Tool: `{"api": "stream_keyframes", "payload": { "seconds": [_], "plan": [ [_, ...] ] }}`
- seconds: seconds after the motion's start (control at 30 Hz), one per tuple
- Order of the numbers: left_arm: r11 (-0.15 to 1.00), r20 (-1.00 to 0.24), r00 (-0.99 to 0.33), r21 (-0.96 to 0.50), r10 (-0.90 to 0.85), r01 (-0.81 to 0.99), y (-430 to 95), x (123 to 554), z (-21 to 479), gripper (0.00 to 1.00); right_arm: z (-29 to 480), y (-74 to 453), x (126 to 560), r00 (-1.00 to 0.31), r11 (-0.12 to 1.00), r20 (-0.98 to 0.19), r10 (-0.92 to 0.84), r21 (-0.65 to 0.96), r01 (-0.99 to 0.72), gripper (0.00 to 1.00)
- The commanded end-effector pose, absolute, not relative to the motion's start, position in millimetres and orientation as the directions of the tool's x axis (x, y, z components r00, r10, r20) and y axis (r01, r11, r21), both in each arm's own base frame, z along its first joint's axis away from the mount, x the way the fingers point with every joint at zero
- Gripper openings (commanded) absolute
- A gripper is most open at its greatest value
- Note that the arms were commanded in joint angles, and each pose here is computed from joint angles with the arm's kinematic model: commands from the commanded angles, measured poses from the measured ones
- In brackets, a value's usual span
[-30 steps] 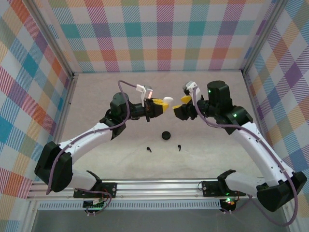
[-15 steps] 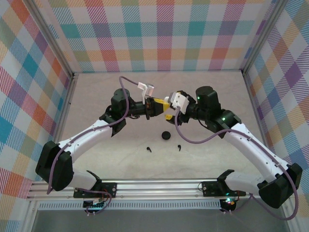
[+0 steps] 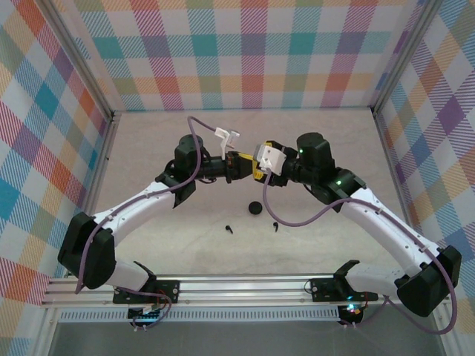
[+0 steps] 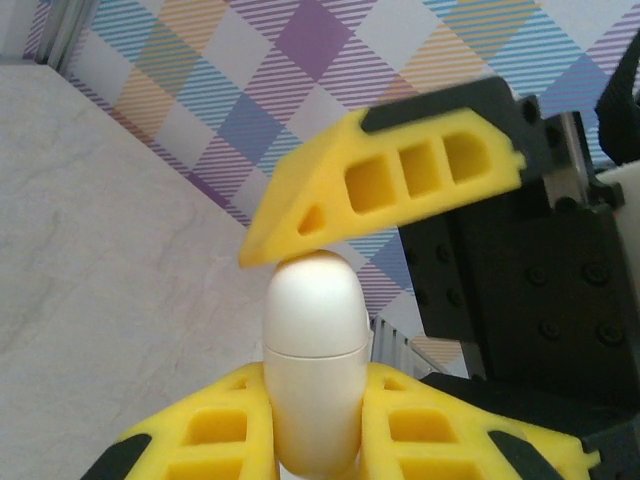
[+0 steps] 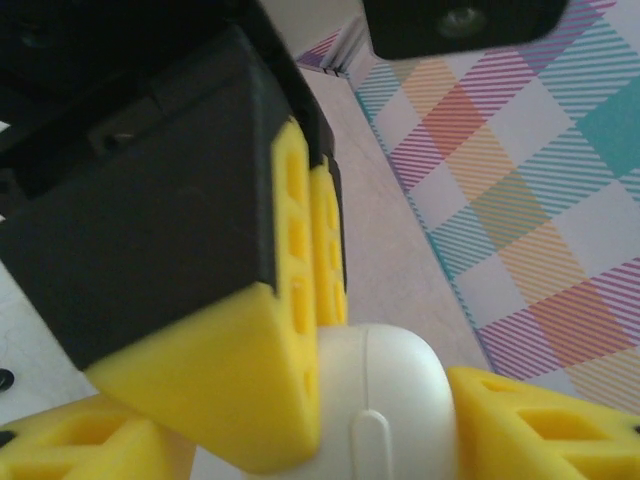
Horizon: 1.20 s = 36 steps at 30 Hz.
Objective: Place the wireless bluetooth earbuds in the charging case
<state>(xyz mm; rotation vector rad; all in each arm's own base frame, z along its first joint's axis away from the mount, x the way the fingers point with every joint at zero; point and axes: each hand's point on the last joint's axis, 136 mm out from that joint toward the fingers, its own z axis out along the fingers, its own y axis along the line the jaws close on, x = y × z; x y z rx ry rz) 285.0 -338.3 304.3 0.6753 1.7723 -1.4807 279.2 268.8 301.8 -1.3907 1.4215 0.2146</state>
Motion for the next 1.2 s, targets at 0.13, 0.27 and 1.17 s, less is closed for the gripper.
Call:
{"api": "stream_keyframes", "payload": {
  "seconds": [0.13, 0.27, 1.17],
  "plan": [
    [0.185, -0.779, -0.619, -0.625, -0.098, 0.758, -337, 294, 320, 0.0, 295, 277, 280, 0.321, 0.256, -0.721, -0.615, -0.567, -0.783, 0.47],
    [0.194, -0.771, -0.628, -0.635, -0.101, 0.748, -336, 296, 317, 0.0, 292, 279, 279, 0.32, 0.245, -0.72, -0.616, -0.561, -0.791, 0.42],
    [0.476, -0.799, -0.591, -0.565, -0.113, 0.674, -287, 305, 286, 0.85, 259, 304, 305, 0.107, 0.287, -0.767, -0.633, -0.361, -0.887, 0.28]
  ]
}}
